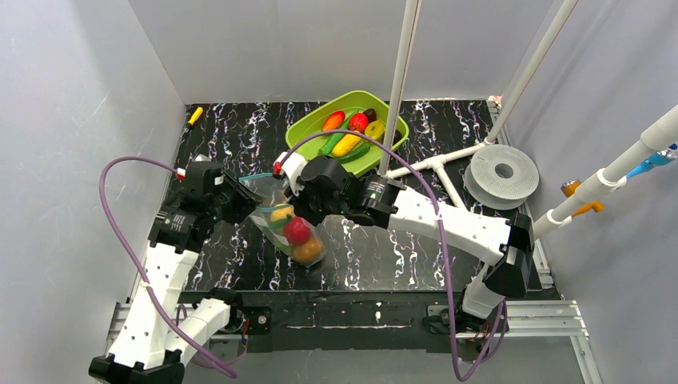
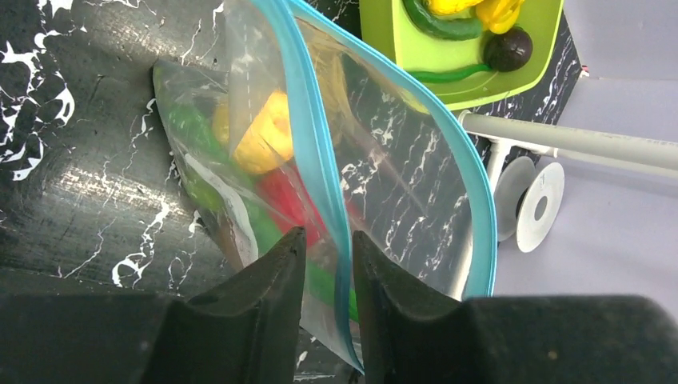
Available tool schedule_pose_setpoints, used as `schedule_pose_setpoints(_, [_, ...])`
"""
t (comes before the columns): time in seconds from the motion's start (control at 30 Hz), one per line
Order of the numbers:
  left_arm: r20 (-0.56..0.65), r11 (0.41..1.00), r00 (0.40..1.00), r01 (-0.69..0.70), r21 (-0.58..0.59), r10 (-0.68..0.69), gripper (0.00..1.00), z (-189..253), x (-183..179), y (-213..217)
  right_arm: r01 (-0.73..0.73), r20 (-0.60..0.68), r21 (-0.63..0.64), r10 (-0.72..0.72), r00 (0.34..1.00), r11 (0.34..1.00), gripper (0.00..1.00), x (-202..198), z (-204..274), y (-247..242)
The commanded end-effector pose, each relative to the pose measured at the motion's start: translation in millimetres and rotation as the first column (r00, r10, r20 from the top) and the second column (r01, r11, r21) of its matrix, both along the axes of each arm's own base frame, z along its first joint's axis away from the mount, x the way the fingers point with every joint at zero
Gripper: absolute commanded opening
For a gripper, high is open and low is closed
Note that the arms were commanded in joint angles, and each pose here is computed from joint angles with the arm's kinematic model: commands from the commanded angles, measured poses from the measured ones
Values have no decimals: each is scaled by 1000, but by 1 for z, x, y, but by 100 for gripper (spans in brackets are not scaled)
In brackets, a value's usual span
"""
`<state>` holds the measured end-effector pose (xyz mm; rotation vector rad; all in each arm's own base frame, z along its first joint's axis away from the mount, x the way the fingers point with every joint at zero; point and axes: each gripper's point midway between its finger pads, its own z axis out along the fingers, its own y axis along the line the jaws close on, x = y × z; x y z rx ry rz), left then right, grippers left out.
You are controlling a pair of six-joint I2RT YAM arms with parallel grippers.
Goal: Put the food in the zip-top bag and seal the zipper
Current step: Adjust the zipper food storage bag at the center of the board.
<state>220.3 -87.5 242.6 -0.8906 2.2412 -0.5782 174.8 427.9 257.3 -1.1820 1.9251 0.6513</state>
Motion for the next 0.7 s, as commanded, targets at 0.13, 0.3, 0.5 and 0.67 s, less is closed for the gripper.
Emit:
schedule_pose_setpoints(0.13, [58, 998, 998, -27, 52, 24, 0, 10, 1, 13, 42, 67, 116, -50, 996, 992, 31, 7, 45, 3])
schedule_pose_setpoints(0.3, [97, 994, 995, -40, 99, 31, 0, 12, 3, 21, 47, 80, 182, -63, 995, 982, 59, 7, 81, 1])
schedule_pose_setpoints(0.5, [144, 980, 989, -67, 188, 39, 0, 22, 6, 36, 73, 124, 259, -109, 986, 963, 79, 15, 124, -3])
schedule_pose_setpoints(0.67, [165, 967, 986, -78, 241, 39, 0, 28, 8, 45, 186, 153, 266, -232, 961, 946, 87, 54, 139, -9])
